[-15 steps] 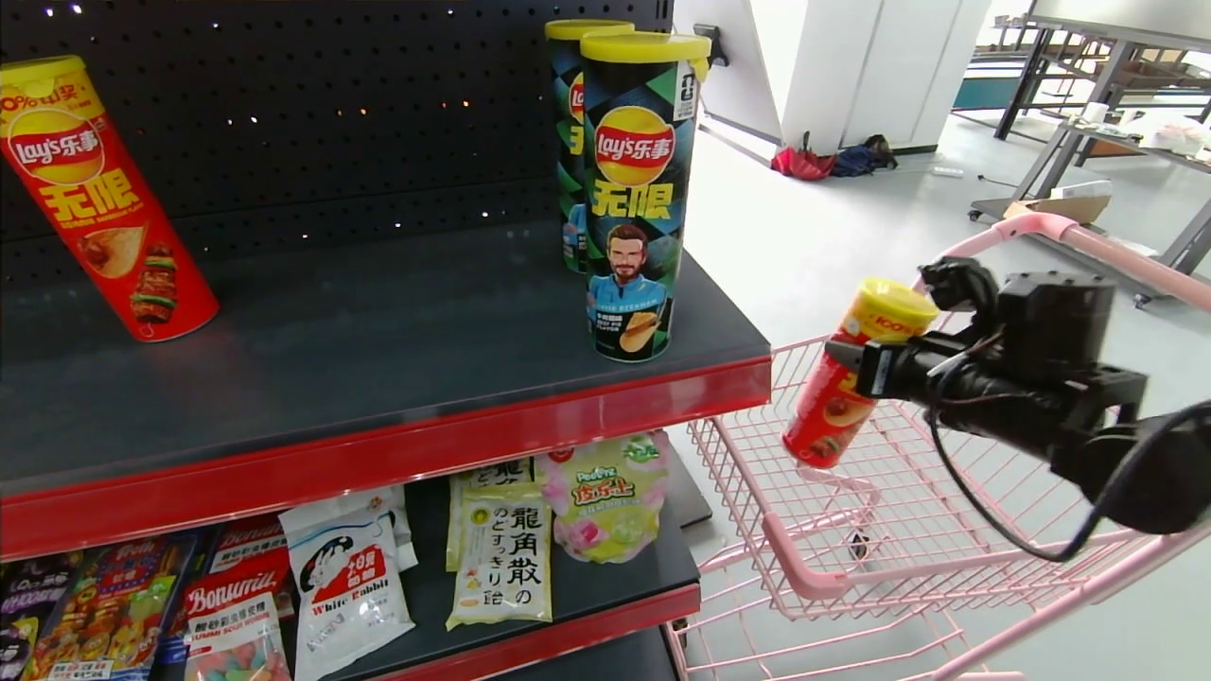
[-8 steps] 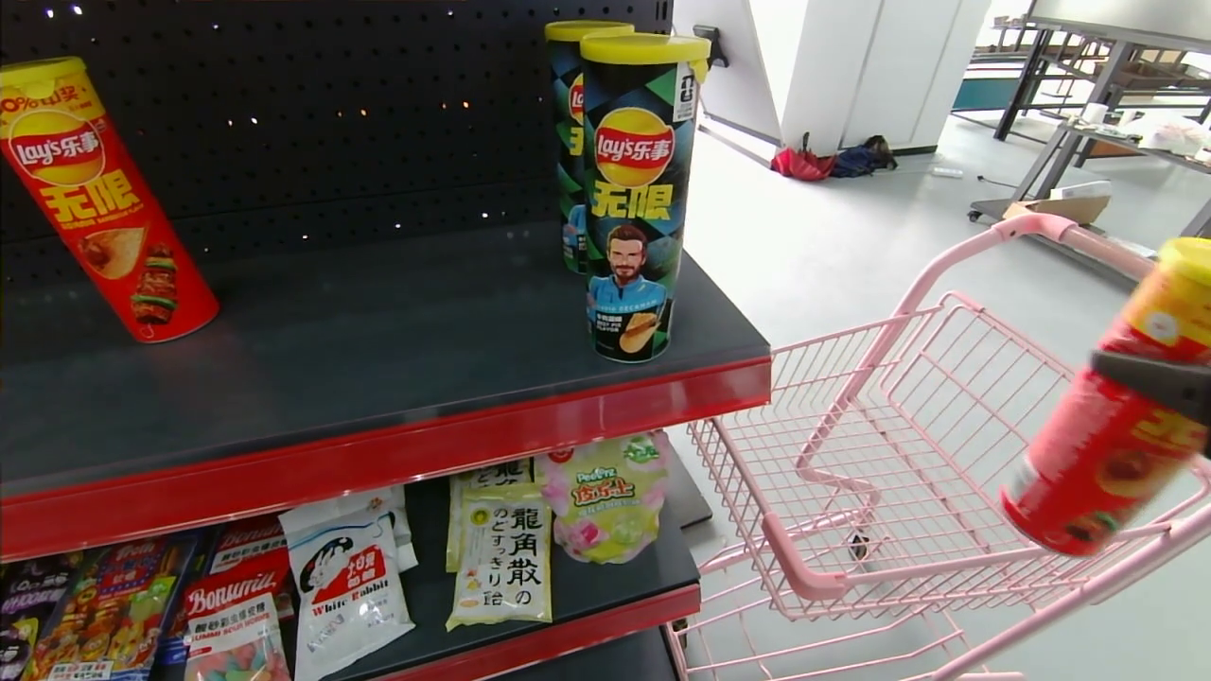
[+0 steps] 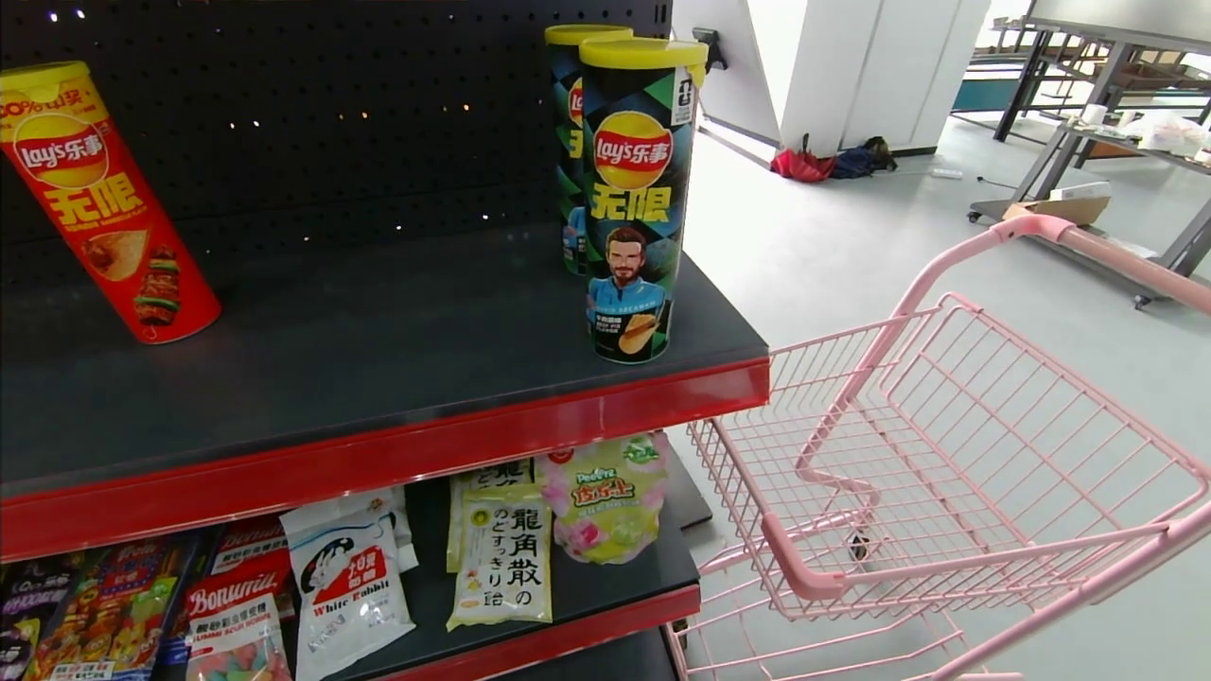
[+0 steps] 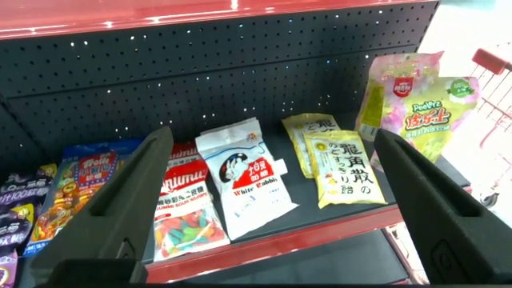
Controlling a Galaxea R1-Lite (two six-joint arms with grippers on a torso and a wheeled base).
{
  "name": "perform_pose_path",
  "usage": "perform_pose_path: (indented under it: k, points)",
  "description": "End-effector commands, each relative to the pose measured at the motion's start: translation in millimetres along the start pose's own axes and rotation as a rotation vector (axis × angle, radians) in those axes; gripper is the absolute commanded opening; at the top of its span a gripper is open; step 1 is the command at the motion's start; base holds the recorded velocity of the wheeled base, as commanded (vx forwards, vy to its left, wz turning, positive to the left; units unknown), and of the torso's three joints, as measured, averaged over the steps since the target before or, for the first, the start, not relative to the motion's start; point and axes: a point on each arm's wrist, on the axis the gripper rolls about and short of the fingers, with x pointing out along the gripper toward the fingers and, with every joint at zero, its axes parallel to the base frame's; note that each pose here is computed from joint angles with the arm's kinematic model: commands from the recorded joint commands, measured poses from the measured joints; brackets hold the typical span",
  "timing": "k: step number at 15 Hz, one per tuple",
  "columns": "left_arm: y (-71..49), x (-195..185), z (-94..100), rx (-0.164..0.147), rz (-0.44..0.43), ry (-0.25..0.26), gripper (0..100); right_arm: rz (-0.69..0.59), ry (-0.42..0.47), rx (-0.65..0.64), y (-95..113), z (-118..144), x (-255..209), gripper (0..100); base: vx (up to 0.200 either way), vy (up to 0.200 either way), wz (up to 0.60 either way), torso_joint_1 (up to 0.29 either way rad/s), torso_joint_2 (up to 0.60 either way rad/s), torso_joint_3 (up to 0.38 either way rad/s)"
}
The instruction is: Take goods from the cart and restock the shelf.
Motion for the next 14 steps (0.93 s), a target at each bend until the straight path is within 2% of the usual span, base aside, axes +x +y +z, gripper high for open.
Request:
perform_pose_path:
  k: [1, 14]
  points:
    - [0.0, 0.0, 0.3, 0.0, 0.0, 0.0, 100, -0.005, -0.042, 0.007, -1.0, -4.5, -7.6, 0, 0.0, 0.0, 0.0, 0.085, -0.25, -0.173]
    - [0.0, 0.0, 0.3, 0.0, 0.0, 0.0, 100, 0.008, -0.009, -0.005, 1.2, -11.8, -1.7, 0, 0.0, 0.0, 0.0, 0.192, -0.51, -0.322]
